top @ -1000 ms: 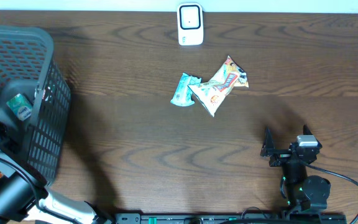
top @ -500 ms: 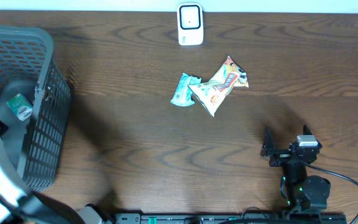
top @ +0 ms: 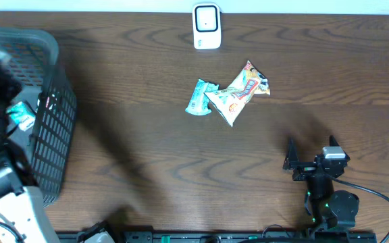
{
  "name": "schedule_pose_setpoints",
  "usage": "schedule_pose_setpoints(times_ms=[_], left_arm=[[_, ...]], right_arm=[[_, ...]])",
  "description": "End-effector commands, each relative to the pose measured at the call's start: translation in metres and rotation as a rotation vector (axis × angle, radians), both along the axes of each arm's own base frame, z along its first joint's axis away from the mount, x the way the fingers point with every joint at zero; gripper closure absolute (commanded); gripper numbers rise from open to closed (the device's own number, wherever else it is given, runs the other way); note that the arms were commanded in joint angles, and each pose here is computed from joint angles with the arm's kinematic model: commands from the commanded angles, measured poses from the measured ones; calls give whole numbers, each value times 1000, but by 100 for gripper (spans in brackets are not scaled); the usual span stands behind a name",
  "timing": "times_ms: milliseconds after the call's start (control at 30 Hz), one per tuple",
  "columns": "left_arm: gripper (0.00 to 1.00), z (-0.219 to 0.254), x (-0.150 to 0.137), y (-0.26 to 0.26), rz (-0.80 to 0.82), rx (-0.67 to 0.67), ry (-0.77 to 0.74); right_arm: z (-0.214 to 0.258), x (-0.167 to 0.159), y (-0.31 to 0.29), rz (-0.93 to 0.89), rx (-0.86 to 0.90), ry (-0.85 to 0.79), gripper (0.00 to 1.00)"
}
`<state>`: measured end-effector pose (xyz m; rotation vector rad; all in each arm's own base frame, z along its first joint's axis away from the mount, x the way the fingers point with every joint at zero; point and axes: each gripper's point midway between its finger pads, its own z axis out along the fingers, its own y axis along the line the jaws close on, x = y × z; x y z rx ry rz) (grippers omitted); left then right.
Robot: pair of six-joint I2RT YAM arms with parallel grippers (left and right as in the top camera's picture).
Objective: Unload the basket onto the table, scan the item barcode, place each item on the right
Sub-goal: 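Reach the left gripper into the basket and grasp an orange box, then carry the orange box out and drop it left of the green pack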
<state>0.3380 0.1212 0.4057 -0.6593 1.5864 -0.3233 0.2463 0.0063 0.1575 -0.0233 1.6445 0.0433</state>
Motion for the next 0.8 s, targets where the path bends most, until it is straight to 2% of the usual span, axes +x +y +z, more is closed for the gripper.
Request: schedule_pose_setpoints(times_ms=[0, 100, 133, 233, 400, 533, 767], left_arm=[[93, 5, 19, -69, -240, -116, -27], [93, -5, 32, -112, -347, -108, 8], [93, -17, 42, -139, -410, -50, 42], [93, -43, 58, -177, -494, 99, 108], [93, -106, 83, -220, -574, 270, 261], [93, -168, 103, -237, -582, 302, 411], [92, -264, 113, -259, -643, 301, 622]], right_arm=[[0, 0, 0, 3, -11, -2, 1], [0, 0, 0, 2, -11, -2, 1], [0, 0, 0, 3, -11, -2, 1], [0, 0, 0, 3, -11, -2, 1], [0, 0, 0, 3, -11, -2, 1], [0, 0, 0, 3, -11, -2, 1], [0, 0, 0, 2, -11, -2, 1]])
